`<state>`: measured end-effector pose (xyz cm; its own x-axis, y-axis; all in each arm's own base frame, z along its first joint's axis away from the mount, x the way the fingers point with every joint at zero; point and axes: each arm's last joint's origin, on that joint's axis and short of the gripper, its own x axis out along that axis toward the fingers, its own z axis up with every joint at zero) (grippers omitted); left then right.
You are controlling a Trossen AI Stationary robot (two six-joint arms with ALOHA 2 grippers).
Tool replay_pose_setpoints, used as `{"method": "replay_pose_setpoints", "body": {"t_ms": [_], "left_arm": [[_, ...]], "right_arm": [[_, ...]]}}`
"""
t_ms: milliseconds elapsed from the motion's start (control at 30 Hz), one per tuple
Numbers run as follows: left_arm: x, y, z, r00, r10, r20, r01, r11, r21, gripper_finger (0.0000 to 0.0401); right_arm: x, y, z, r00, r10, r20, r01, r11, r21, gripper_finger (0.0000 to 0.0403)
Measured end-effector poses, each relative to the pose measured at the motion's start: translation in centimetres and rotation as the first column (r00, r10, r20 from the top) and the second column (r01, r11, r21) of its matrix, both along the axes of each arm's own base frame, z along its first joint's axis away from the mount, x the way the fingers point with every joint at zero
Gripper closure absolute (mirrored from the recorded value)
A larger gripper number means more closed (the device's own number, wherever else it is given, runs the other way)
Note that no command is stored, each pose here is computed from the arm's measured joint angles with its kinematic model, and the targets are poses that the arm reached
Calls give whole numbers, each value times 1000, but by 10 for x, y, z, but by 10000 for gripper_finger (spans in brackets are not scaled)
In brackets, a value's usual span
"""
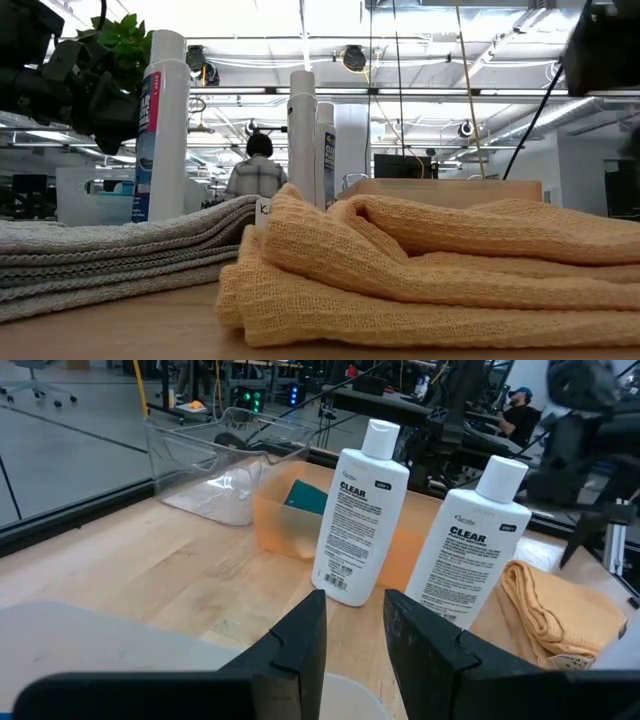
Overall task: Pick & Place Kitchen Items
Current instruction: Put the orange microfiber cloth into the orange bin
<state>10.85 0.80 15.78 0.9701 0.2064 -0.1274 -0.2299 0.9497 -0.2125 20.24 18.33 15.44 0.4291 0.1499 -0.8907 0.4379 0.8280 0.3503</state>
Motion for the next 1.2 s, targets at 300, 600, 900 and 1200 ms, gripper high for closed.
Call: {"method": "replay_pose_setpoints", "body": {"t_ms": [300, 600, 900, 1200], "left_arm": [[0, 0, 0, 1000, 0, 0, 0, 1000, 0, 293], [0, 0, 0, 1000, 0, 0, 0, 1000, 0, 293], [0, 0, 0, 1000, 0, 0, 0, 1000, 0, 293], [0, 0, 0, 1000, 0, 0, 0, 1000, 0, 293]], "right_arm": [[-12, -4, -32, 971, -108, 212, 38, 950, 311, 113], [-9, -11, -43, 921, -262, 290, 188, 947, 259, 133], [1, -2, -58, 912, -261, 315, 152, 931, 331, 133], [5, -8, -67, 891, -286, 352, 200, 944, 263, 144]]}}
